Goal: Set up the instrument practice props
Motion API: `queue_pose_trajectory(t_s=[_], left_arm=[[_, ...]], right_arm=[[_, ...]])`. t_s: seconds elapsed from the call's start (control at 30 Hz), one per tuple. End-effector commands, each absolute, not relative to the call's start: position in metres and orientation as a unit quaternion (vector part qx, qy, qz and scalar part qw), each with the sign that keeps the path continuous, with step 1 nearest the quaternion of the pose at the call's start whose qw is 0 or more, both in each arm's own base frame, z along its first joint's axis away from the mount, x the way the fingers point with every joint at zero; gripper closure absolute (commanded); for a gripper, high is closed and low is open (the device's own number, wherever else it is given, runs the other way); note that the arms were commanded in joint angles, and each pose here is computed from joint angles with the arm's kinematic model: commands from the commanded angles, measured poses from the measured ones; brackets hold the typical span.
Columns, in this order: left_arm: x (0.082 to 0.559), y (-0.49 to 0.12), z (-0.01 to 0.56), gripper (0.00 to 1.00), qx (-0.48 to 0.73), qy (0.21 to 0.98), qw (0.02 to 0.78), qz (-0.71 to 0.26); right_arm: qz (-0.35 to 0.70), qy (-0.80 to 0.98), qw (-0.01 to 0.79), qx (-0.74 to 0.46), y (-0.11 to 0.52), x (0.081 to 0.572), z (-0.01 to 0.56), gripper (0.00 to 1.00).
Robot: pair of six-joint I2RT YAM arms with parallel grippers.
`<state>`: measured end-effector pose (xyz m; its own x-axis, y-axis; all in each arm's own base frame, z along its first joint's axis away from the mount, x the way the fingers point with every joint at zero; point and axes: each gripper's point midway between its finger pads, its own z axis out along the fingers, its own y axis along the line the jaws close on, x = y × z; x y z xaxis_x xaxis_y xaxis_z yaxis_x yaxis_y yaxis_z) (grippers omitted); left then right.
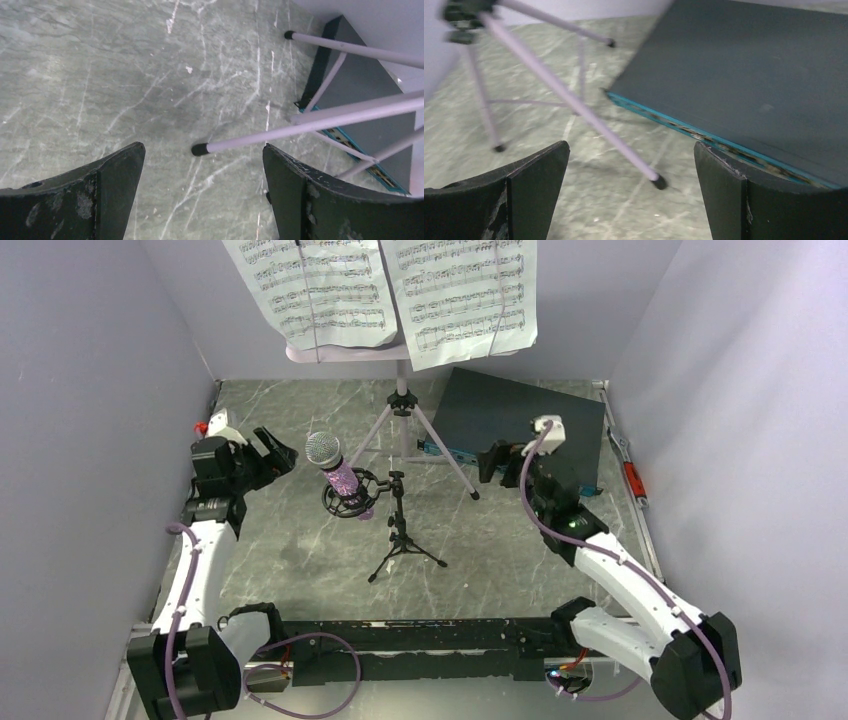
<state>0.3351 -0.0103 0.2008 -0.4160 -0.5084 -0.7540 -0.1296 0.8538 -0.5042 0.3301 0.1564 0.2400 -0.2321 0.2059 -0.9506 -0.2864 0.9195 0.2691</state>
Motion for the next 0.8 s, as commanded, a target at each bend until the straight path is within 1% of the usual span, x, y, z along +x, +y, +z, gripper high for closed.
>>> queue_pose_trajectory(t_s=[0.0, 0.13, 0.23, 0.37, 0.43, 0.57, 0.67, 0.7, 0.77], left_arm=[[0.351, 0.008, 0.203, 0.06, -0.217, 0.791, 0.549, -0.160], [0.355, 0.029, 0.187, 0.06, -0.251, 0.767, 0.579, -0.120], [0.353, 0.047, 0.165, 0.06, -0.289, 0.744, 0.597, -0.086], [0.353, 0.062, 0.134, 0.06, -0.293, 0.743, 0.600, -0.041], [0.353, 0.069, 0.121, 0.06, -0.299, 0.754, 0.585, -0.010], [0.366, 0.066, 0.117, 0.06, -0.235, 0.770, 0.592, 0.023], [0.373, 0.066, 0.111, 0.06, -0.192, 0.774, 0.601, 0.055], [0.373, 0.064, 0.107, 0.06, -0.178, 0.785, 0.590, 0.061], [0.374, 0.062, 0.103, 0.06, -0.154, 0.782, 0.600, 0.069]], right_arm=[[0.092, 0.740, 0.661, 0.087, 0.087, 0.335, 0.222, 0.00], [-0.008, 0.734, 0.660, 0.157, 0.031, 0.328, 0.191, 0.00], [-0.063, 0.724, 0.657, 0.202, -0.005, 0.326, 0.180, 0.00], [-0.118, 0.710, 0.659, 0.219, -0.036, 0.328, 0.171, 0.00], [-0.134, 0.702, 0.668, 0.208, -0.043, 0.329, 0.165, 0.00], [-0.133, 0.709, 0.669, 0.179, -0.040, 0.335, 0.140, 0.00], [-0.155, 0.715, 0.661, 0.166, -0.043, 0.340, 0.132, 0.00], [-0.153, 0.715, 0.662, 0.165, -0.043, 0.341, 0.129, 0.00], [-0.144, 0.707, 0.674, 0.159, -0.040, 0.342, 0.127, 0.00]])
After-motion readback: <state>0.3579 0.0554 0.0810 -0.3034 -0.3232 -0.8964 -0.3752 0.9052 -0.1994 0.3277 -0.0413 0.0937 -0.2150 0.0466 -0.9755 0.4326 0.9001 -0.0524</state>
